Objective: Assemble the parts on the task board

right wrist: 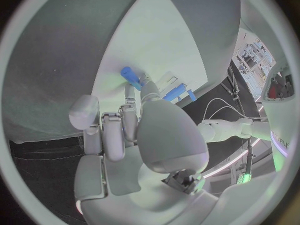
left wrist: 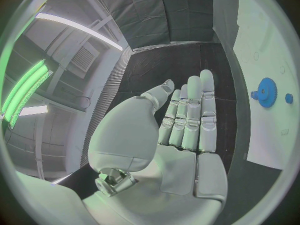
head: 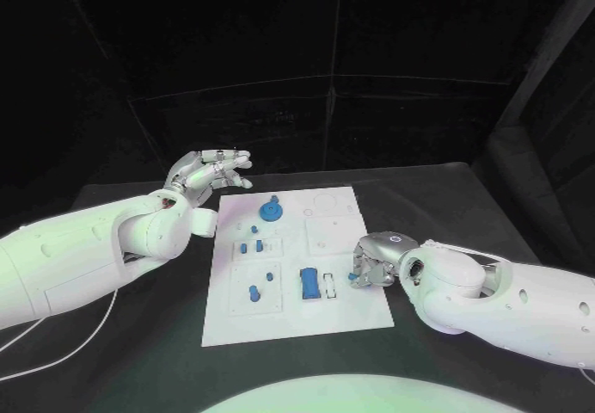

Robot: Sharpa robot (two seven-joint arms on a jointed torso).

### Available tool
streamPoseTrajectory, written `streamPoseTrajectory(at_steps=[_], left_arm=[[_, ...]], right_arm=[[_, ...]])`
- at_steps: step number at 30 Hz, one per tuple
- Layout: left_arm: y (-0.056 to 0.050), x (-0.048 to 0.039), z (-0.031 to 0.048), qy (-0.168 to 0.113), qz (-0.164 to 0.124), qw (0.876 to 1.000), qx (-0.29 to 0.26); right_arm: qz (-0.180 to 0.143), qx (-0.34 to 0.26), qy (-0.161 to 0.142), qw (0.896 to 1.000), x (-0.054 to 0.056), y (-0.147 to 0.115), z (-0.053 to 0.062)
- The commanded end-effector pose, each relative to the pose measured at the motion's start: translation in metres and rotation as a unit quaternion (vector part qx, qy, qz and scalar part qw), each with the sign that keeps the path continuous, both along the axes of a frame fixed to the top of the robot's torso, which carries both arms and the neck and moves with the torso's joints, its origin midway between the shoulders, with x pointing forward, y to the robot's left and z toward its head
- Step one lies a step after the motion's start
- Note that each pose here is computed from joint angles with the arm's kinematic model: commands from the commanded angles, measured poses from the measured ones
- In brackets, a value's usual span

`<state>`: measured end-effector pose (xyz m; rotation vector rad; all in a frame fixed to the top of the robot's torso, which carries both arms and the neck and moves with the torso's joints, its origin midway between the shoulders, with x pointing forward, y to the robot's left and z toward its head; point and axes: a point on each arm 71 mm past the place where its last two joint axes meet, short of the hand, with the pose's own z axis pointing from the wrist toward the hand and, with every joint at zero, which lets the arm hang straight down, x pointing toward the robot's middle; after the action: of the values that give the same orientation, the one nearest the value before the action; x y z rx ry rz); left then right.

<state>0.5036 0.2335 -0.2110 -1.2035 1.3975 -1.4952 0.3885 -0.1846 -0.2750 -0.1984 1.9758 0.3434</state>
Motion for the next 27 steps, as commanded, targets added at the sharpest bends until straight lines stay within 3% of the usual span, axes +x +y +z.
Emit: streamPoseTrajectory(at_steps=[1,5,8,15,27], left_arm=[[-0.001,-0.0004,0.0015,-0.005,-0.009,1.000,0.001],[-0.001,-0.0006,0.0015,-0.005,-0.010,1.000,0.002],[-0.001,-0.0005,0.0015,-0.005,-0.011,1.000,0.002],[-0.002,-0.0005,0.0013,-0.005,-0.013,1.000,0.002],[-0.003,-0.0008,0.0013,-0.005,-0.016,1.000,0.003]], right_arm=[[-0.002,-0.058,0.032,0.998,-0.004,-0.009,-0.015],[-0.018,-0.033,0.038,0.999,-0.005,-0.011,-0.014],[-0.044,0.033,0.043,0.998,-0.006,-0.012,-0.010],[-0.085,0.147,0.049,0.984,-0.010,-0.013,-0.002],[-0.104,0.218,0.054,0.969,-0.013,-0.005,0.004]])
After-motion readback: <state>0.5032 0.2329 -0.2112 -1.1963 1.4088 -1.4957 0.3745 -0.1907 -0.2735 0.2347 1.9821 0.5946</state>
